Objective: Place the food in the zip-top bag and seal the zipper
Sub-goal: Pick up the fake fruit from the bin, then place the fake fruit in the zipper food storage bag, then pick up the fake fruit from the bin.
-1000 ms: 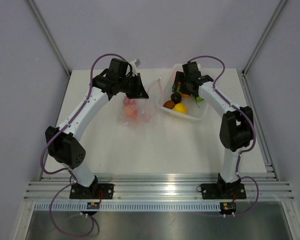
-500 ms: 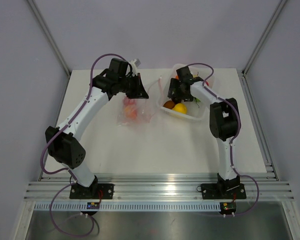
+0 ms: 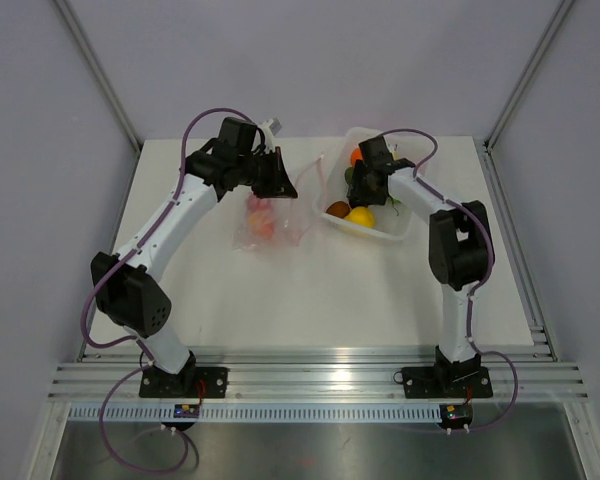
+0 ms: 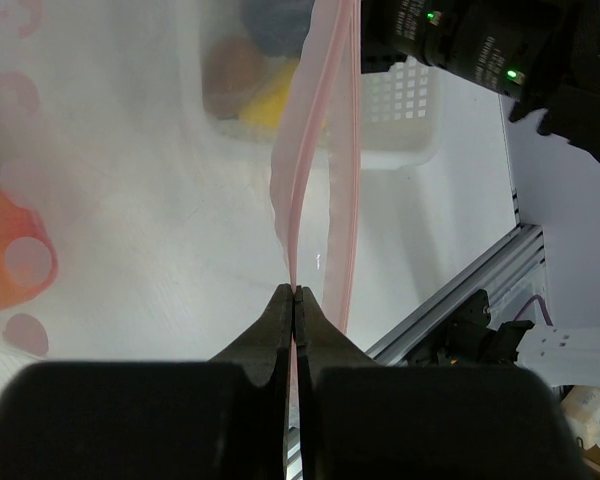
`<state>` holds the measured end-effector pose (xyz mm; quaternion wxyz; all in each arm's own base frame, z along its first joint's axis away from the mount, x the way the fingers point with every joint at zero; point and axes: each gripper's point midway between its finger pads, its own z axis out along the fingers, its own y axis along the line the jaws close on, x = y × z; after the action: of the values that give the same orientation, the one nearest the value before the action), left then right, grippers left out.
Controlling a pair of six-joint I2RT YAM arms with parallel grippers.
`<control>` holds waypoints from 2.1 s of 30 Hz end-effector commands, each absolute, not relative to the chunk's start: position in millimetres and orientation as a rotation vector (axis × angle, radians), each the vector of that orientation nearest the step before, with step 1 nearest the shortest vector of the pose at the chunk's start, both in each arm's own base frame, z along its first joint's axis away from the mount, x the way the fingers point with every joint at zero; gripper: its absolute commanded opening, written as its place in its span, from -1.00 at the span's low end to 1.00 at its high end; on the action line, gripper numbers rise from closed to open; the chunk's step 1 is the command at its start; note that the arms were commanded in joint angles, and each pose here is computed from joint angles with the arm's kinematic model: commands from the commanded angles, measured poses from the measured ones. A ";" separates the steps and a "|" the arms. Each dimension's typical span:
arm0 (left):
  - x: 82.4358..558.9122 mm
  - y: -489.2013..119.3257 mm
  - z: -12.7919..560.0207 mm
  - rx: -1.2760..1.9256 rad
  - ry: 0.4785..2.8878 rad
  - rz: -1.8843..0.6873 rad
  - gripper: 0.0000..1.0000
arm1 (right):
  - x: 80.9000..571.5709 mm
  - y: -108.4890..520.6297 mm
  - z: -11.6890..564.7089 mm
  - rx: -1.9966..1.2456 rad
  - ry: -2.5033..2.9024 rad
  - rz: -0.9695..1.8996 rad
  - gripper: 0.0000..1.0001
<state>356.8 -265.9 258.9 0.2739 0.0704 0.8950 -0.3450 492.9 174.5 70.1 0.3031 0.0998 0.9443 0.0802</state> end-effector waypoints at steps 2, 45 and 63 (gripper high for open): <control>356.2 -264.0 277.9 0.215 2.324 -0.927 -1.00 | 484.3 159.3 177.5 0.295 2.259 0.272 0.03; 359.8 -268.1 288.3 0.209 2.309 -0.951 -1.00 | 378.1 305.2 284.1 -0.173 2.122 0.581 0.86; 361.2 -264.2 285.4 0.207 2.304 -0.940 -1.00 | 395.2 144.2 266.0 0.208 2.122 0.358 0.68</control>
<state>359.3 -263.8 254.8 0.2765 0.0671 0.8963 -0.3402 383.9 147.5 305.2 0.5196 0.0820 0.8378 0.1463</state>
